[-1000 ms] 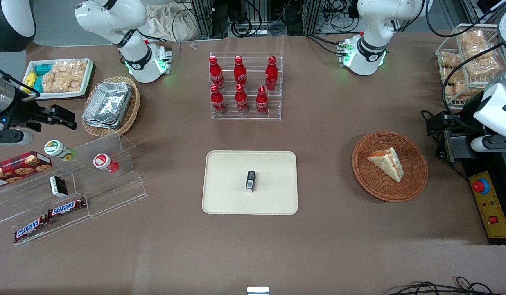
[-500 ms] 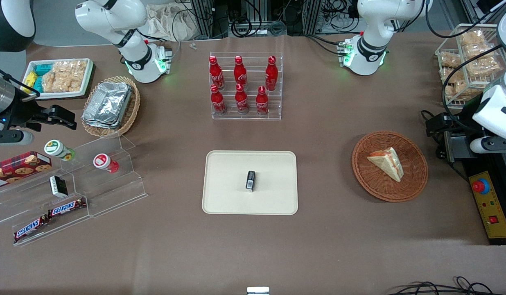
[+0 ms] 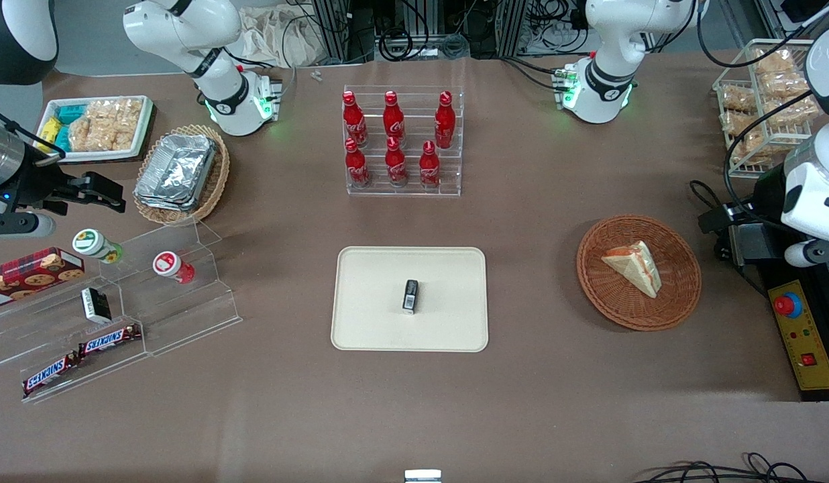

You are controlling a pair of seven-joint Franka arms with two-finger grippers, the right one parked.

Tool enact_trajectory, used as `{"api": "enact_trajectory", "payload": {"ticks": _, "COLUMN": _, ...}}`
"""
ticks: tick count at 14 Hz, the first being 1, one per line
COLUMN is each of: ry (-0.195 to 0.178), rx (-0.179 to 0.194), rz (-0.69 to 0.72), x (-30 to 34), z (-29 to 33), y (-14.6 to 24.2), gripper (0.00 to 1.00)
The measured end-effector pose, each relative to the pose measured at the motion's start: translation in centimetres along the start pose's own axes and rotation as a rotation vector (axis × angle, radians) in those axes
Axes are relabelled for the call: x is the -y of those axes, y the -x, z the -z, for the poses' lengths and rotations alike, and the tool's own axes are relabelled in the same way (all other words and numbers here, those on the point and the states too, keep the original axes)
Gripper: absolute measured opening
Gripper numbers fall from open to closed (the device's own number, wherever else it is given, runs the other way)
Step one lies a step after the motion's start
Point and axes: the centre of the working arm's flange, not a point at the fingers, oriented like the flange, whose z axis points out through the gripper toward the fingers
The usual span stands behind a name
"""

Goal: Place sandwich from basket to tray
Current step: 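Lower the open left gripper over the wrapped sandwich in the wicker basket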

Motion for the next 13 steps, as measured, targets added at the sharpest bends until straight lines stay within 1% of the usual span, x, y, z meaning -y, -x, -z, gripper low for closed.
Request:
{"api": "enact_trajectory", "payload": {"ticks": 2, "ry": -0.009, "rx": 0.034, "rz": 0.117, "x": -0.2, "z": -2.6, "y": 0.0, "gripper": 1.0}}
{"api": "enact_trajectory", "payload": {"ticks": 4, "ry": -0.014, "rx": 0.042, "rz": 0.211, "x": -0.4, "z": -7.1, "y": -0.2, "gripper": 1.0}}
{"api": "enact_trajectory", "payload": {"ticks": 7, "ry": -0.028, "rx": 0.065, "rz": 0.275, "x": -0.2, "z": -15.0, "y": 0.6, "gripper": 1.0}}
{"api": "enact_trajectory", "payload": {"ticks": 8, "ry": -0.024, "rx": 0.06, "rz": 0.296, "x": -0.1, "z": -17.3, "y": 0.9, "gripper": 1.0}}
{"api": "enact_trajectory", "payload": {"ticks": 11, "ry": 0.008, "rx": 0.015, "rz": 0.409, "x": 0.6, "z": -24.2, "y": 1.7, "gripper": 1.0}}
{"api": "enact_trajectory", "payload": {"ticks": 12, "ry": 0.013, "rx": 0.009, "rz": 0.433, "x": 0.9, "z": -26.2, "y": 1.9, "gripper": 1.0}}
{"api": "enact_trajectory", "payload": {"ticks": 13, "ry": 0.011, "rx": 0.013, "rz": 0.446, "x": 1.0, "z": -27.9, "y": 2.0, "gripper": 1.0}}
